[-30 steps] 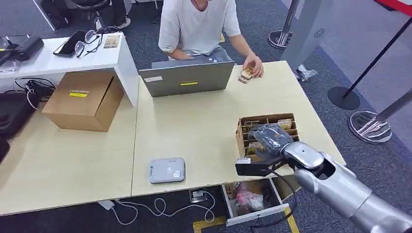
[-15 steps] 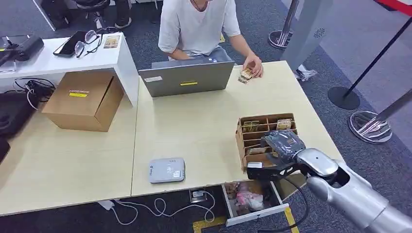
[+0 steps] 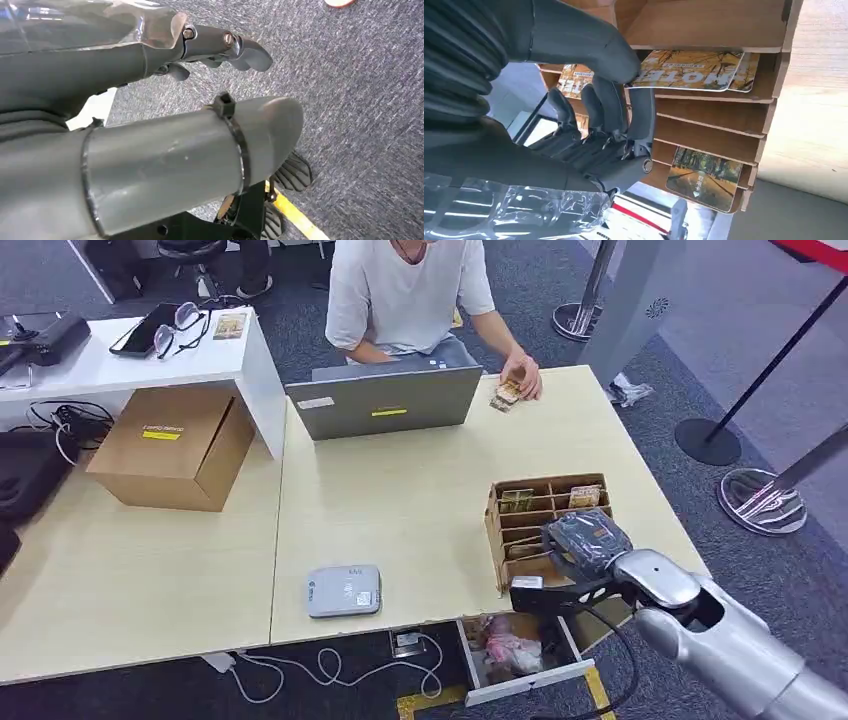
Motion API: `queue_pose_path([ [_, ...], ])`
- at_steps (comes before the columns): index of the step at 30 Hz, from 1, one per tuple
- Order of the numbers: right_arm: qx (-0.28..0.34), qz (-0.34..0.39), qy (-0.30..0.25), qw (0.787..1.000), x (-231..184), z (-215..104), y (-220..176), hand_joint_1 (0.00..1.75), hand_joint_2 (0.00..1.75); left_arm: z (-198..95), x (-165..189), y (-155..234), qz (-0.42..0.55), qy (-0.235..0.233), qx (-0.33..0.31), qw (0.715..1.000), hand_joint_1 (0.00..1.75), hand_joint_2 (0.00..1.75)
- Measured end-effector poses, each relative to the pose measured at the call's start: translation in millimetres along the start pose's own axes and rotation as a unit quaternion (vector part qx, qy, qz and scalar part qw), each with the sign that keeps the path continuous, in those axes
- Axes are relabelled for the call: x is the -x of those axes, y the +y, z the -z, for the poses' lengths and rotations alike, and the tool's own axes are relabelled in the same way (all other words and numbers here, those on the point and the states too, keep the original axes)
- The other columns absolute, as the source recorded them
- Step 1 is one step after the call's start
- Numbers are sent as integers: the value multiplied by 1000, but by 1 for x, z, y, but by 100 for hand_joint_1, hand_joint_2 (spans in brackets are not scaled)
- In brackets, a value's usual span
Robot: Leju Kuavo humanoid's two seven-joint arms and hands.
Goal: Pass the card to the sensor for recognition and then transmit it.
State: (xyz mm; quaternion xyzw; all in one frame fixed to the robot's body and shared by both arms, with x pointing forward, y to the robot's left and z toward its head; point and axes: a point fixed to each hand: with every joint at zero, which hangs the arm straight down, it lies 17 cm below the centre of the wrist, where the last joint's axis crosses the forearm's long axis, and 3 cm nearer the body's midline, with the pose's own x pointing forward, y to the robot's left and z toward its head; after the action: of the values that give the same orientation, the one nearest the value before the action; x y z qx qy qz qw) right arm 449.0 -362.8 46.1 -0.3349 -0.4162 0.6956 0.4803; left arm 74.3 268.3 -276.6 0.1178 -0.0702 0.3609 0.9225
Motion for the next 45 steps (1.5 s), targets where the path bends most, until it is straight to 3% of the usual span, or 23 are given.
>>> queue_pose_path([
  [7,1,-2,-1,1000,0,-1,1,157,175,0,2,0,2,7,-1,1000,0,0],
  [12,3,-3,-1,1000,1,0,0,175,175,0,2,1,2,7,-1,1000,0,0],
  [36,60,-3,-1,998,7,-1,-47,175,175,0,-2,-2,5,-4,7,1000,0,0],
  [45,96,-14,1,995,9,-2,-83,175,175,0,-2,-2,-1,-4,6,1000,0,0],
])
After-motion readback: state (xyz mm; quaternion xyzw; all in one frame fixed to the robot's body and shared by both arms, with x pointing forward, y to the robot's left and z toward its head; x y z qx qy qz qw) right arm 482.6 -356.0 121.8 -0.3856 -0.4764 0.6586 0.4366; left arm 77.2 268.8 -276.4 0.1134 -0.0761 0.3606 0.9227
